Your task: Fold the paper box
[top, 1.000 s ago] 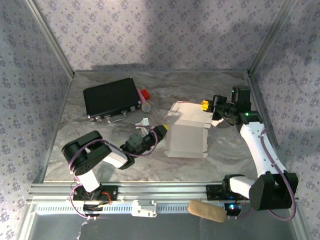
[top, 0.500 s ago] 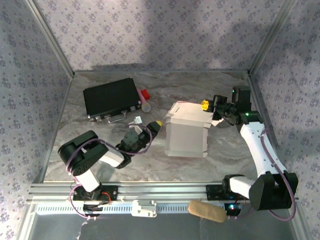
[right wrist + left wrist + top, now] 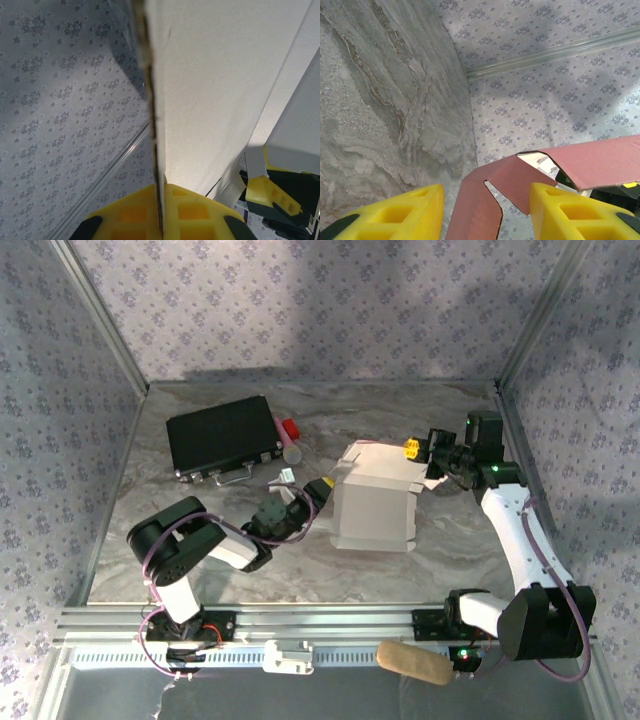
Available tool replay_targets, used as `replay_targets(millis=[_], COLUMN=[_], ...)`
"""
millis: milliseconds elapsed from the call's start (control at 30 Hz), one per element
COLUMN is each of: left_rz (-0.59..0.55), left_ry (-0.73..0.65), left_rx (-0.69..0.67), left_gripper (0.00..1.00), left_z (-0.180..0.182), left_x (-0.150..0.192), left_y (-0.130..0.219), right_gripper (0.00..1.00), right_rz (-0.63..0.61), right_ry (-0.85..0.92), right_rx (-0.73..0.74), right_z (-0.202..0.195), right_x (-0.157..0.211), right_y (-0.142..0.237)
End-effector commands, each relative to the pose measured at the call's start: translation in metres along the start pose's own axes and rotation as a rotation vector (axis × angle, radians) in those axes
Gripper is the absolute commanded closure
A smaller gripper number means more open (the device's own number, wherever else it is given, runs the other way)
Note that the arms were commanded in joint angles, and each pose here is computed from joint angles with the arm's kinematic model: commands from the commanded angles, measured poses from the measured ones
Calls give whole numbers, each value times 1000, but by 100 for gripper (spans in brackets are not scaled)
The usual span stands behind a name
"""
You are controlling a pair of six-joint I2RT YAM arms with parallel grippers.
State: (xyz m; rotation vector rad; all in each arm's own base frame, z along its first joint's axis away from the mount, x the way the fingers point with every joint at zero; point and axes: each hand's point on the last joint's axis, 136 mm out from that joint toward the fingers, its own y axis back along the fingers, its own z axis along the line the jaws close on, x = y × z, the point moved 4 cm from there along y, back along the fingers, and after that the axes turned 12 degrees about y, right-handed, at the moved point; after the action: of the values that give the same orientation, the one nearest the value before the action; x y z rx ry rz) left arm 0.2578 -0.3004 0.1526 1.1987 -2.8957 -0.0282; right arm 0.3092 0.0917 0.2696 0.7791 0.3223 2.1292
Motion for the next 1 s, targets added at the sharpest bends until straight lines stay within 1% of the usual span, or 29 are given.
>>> replay_targets(millis=[0, 133, 267, 633, 733, 833, 867, 967], left_rz=[2, 0, 25, 32, 28, 24, 19, 0], left_ry=[12, 13, 8, -16, -16, -22, -28, -45], left_rx=[60, 57, 71, 31, 8, -4, -2, -26], left_gripper=[52, 52, 52, 51, 52, 58, 59, 59], left_z=[-11, -9, -13, 5, 13, 17, 17, 18], left_x=[4, 4, 10, 19, 19, 19, 18, 15], left_y=[-4, -7, -18, -27, -29, -29, -27, -14], right_gripper=[100, 100, 100, 100, 100, 100, 100, 100], right_rz=[22, 23, 23, 25, 26, 20, 15, -21], right_ry=[-25, -23, -27, -21, -15, 3, 20, 97], right_rx=[1, -1, 3, 10, 16, 30, 41, 68], right_z=[-3, -2, -5, -9, -10, -14, -16, -21], right_x=[-1, -1, -1, 2, 4, 7, 9, 9], right_y=[-3, -2, -3, -6, -8, -12, -14, -20])
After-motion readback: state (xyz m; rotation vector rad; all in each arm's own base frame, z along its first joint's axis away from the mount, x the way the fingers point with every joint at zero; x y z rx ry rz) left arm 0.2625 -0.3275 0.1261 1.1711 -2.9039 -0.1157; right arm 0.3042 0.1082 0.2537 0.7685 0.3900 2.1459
